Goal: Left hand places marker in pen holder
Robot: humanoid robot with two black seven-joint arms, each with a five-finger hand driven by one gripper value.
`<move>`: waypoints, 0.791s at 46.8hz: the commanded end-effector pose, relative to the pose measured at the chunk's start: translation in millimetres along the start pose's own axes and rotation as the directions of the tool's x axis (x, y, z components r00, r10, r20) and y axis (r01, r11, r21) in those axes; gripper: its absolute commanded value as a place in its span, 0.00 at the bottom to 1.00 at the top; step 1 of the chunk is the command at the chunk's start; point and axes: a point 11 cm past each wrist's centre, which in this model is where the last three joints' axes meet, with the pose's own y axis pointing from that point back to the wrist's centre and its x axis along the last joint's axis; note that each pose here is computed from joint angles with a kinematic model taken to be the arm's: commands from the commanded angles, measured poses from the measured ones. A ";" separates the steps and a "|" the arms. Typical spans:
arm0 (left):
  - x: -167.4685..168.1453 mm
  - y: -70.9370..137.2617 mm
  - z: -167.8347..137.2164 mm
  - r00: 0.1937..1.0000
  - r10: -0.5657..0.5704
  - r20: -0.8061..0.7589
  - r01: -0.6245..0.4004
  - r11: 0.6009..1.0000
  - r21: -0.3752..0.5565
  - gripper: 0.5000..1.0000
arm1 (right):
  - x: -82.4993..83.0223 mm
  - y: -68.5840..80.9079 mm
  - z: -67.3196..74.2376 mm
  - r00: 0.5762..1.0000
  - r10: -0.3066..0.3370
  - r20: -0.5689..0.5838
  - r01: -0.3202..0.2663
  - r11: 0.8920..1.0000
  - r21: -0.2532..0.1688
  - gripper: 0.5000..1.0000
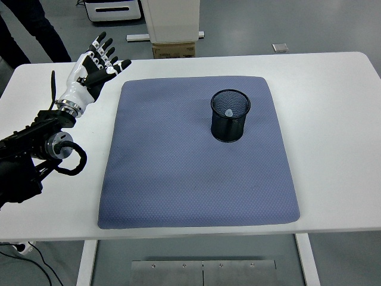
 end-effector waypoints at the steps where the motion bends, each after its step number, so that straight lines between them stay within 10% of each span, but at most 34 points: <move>1: 19.6 6.5 5.5 0.999 0.048 -0.016 -0.048 0.999 -0.018 1.00 | -0.4 0.0 0.0 1.000 -0.001 0.000 0.001 1.000 0.000 1.00; 37: 100.5 62.3 -6.0 0.974 0.214 -0.069 -0.215 0.977 -0.001 1.00 | -0.2 0.1 0.5 1.000 0.003 0.003 -0.003 1.000 0.001 1.00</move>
